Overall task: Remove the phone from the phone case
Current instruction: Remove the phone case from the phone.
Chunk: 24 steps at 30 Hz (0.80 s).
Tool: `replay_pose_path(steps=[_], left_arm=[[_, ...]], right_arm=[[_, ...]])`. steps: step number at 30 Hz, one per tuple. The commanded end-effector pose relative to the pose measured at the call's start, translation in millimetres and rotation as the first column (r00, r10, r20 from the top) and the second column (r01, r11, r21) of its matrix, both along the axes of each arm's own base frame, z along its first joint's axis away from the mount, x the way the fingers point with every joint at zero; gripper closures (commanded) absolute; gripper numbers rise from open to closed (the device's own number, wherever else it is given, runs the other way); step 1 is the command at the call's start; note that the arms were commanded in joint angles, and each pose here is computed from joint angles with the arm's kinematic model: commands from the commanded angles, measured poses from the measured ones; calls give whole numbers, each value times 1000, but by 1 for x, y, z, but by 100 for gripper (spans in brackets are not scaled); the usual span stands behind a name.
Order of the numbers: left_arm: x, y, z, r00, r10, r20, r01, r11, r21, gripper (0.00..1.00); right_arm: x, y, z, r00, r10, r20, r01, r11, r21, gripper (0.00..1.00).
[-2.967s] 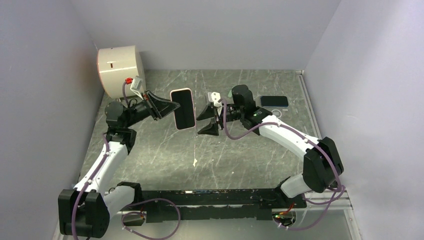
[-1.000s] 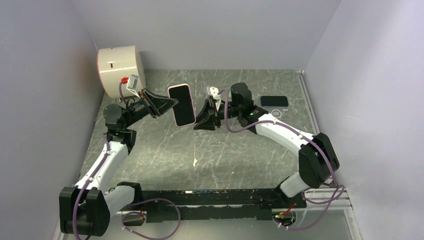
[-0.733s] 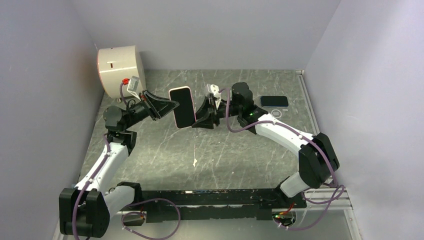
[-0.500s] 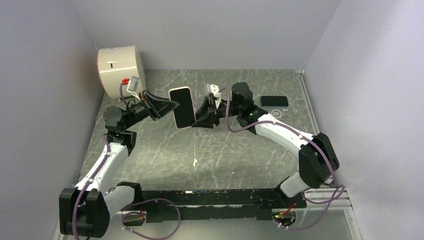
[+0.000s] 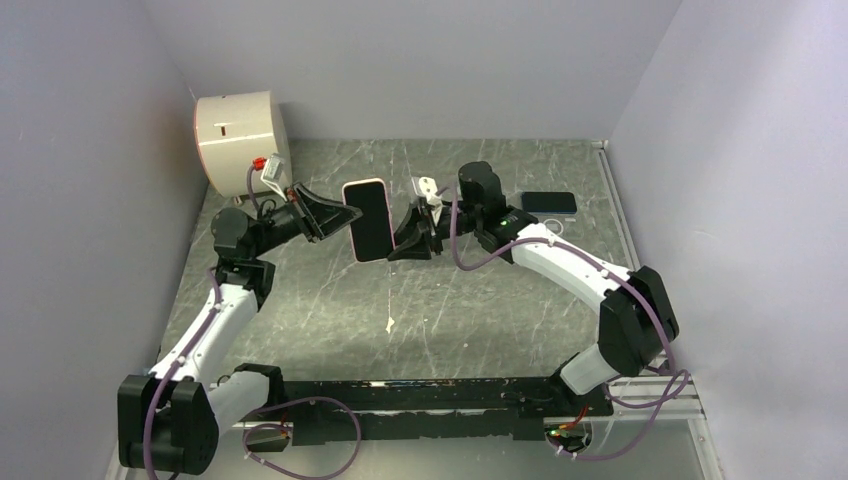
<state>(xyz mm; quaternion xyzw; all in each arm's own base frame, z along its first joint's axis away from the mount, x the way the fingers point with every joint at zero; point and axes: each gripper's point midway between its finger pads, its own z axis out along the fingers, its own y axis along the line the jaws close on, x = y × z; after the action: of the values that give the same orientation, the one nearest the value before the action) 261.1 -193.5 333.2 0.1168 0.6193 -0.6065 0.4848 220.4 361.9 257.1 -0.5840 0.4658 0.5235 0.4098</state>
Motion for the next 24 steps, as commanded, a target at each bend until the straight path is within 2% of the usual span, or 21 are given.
replay_pose_path(steps=[1,6,14,20,24], left_arm=[[7,2,29,1000,11,-10,-11,997,-73,98],[10,0,28,999,-16,-42,12,995,-96,97],[9,-1,29,998,-38,-52,33,995,-96,97],[8,-2,29,998,-47,-51,42,995,-91,97],[7,-2,29,998,-47,-45,43,995,-87,98]], right_arm=[[-8,-1,20,965,81,249,-97,994,51,85],[-1,2,13,946,81,314,-89,996,11,87],[17,9,15,919,32,393,-37,999,5,100],[26,12,22,906,-6,423,-4,1000,24,100],[27,15,26,916,-26,399,6,999,51,100]])
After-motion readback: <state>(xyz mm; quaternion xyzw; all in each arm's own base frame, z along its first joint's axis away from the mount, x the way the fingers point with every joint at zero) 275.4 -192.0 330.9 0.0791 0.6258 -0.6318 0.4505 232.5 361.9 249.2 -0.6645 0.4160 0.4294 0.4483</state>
